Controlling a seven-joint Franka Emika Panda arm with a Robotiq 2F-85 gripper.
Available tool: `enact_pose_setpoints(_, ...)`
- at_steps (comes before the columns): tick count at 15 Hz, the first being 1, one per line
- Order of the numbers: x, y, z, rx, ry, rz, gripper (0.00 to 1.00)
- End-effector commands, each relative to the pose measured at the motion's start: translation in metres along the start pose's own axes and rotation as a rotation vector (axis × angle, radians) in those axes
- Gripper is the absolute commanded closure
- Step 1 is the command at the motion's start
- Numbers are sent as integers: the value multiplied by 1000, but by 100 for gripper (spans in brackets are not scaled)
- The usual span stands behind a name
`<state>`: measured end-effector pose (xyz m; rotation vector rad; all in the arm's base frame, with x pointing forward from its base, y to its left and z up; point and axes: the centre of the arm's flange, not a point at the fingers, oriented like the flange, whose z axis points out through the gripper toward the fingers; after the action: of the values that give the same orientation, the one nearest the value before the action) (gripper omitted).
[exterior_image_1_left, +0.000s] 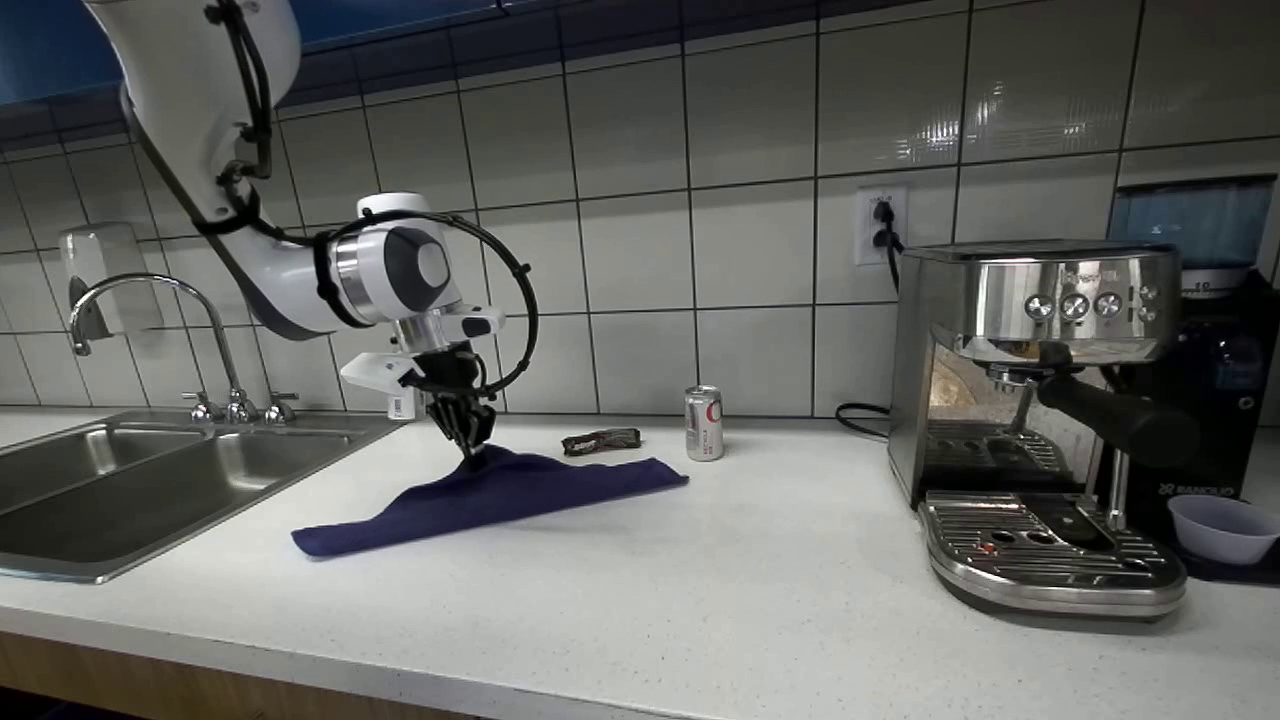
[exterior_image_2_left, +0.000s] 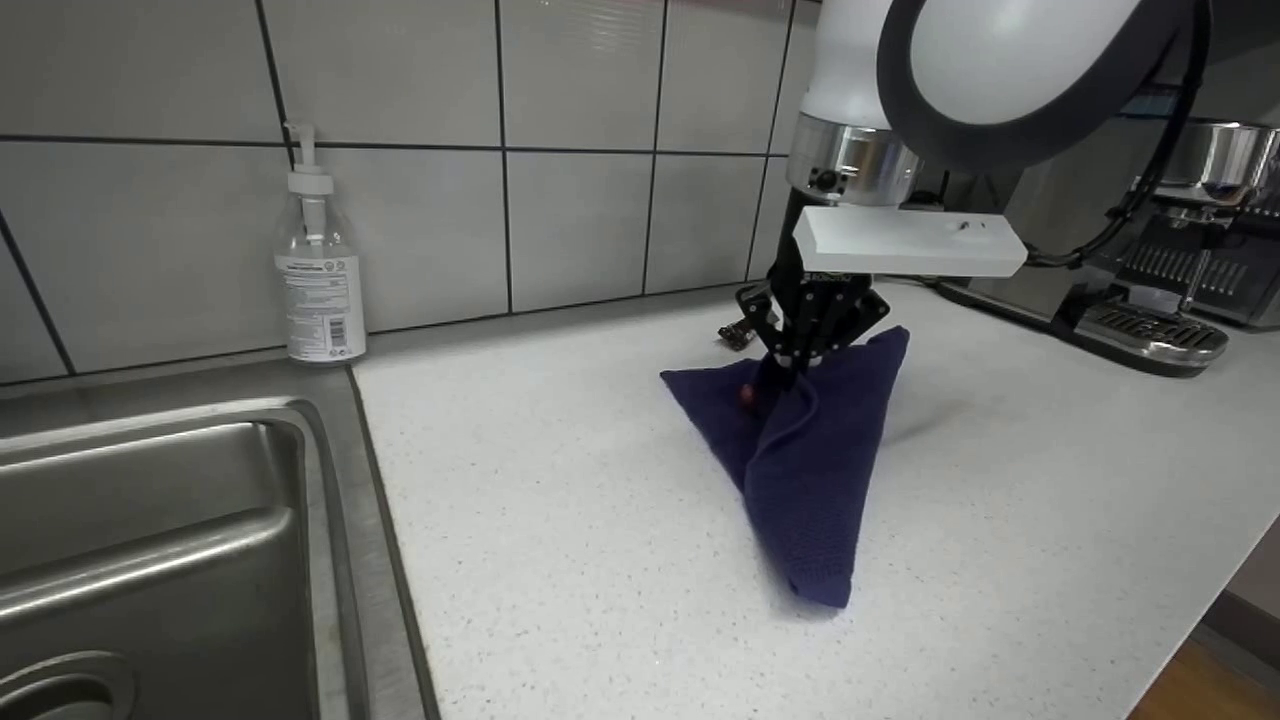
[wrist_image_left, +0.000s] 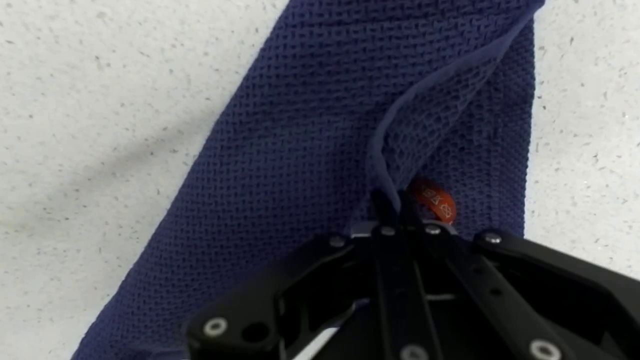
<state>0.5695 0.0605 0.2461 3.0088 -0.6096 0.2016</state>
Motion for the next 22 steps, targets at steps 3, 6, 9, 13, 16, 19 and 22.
enact_pose_setpoints(3, 11, -6, 2, -7, -24, -16, 72)
enact_pose_setpoints(6, 11, -6, 3, -1, -21, -16, 56)
enact_pose_setpoints(9, 11, -6, 4, -1, -22, -17, 35)
enact_pose_setpoints(13, 8, -4, 5, -2, -25, -21, 5)
enact_pose_setpoints(16, 6, -2, 4, -2, -26, -26, 0)
enact_pose_setpoints(19, 3, 4, 1, 2, -40, -41, 0)
enact_pose_setpoints(22, -1, 14, 1, 2, -66, -44, 0)
